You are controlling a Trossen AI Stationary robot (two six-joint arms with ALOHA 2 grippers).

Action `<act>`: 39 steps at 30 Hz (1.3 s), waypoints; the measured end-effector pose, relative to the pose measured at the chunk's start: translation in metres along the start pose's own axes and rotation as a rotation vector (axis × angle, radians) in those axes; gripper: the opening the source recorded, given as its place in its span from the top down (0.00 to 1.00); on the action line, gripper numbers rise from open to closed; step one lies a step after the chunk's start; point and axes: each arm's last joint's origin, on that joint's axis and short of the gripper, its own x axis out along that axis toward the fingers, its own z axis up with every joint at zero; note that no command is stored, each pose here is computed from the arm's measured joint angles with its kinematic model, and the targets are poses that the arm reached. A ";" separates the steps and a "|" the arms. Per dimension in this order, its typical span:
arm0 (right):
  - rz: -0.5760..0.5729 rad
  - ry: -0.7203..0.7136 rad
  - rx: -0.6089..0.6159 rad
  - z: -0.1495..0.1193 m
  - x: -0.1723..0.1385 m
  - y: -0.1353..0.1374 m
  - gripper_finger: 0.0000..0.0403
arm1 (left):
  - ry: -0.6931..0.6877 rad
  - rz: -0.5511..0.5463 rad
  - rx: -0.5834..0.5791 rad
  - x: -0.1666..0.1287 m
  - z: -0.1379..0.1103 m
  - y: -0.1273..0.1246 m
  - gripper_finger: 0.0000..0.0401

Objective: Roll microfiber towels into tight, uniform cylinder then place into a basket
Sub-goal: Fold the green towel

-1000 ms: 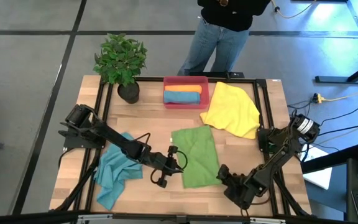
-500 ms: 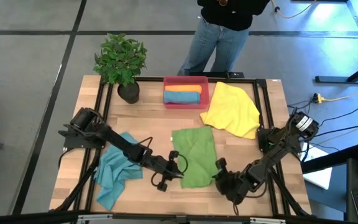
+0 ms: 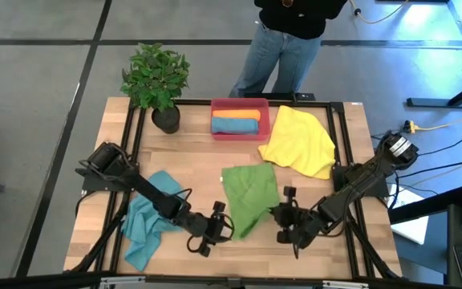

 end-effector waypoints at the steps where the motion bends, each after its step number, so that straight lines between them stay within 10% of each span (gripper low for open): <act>1: -0.007 -0.005 0.010 0.002 0.000 -0.003 0.99 | -0.001 0.015 0.002 -0.001 0.000 -0.002 0.62; 10: -0.065 0.006 0.087 0.010 0.012 -0.021 1.00 | 0.009 0.137 -0.057 0.003 -0.007 -0.003 0.48; 17: -0.075 0.032 0.109 0.013 0.020 -0.030 1.00 | -0.046 0.217 -0.429 0.013 0.001 0.010 0.41; 39: -0.049 0.052 0.107 0.012 0.021 -0.031 1.00 | 0.111 0.287 -0.694 0.044 -0.003 0.014 0.35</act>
